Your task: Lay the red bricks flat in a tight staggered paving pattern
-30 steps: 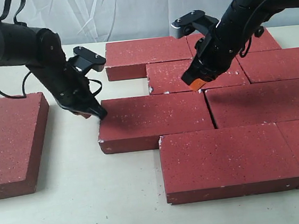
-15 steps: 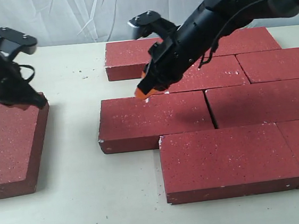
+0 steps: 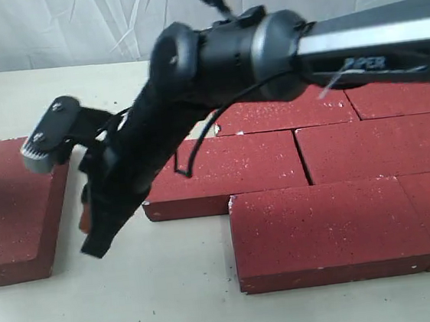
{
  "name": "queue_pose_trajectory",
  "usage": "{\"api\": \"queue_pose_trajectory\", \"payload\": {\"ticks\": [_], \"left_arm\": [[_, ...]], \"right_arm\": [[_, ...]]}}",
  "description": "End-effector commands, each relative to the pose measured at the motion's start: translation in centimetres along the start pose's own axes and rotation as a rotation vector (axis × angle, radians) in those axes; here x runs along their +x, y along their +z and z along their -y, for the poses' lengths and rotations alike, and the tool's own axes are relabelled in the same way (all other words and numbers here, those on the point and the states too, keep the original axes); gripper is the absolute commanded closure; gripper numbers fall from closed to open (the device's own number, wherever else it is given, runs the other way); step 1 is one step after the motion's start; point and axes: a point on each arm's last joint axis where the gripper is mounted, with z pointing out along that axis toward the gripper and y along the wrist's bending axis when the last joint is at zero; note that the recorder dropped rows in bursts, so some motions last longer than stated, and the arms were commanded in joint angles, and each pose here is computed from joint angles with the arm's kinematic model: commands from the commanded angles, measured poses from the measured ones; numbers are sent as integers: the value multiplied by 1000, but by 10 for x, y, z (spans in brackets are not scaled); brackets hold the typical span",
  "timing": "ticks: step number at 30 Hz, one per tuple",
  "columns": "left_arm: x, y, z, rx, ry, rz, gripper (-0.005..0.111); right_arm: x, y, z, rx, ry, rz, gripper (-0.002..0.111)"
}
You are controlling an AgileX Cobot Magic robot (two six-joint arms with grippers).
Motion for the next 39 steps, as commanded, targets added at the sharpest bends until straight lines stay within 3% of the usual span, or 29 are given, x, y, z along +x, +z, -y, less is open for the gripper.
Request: {"api": "queue_pose_trajectory", "payload": {"ticks": [1,10,17,22,29,34,39], "left_arm": [[9,14,-6,3,-81,5,107],[27,39,0,59,-103,-137,107],[31,41,19,287,2,-164,107],[30,38,27,382,35,-148,107],[30,38,28,389,33,-147,107],[30,37,30,417,50,-162,107],[12,21,25,386,74,-84,107]], "right_arm": [[-23,37,-7,20,-54,-64,109],[-46,93,1,-120,-47,-107,109],[-38,102,5,-133,-58,-156,109],[-26,93,28,-55,-57,-221,109],[-6,59,77,48,82,-258,109],[0,19,98,83,111,-277,109],[-2,-9,111,113,179,-194,109]]}}
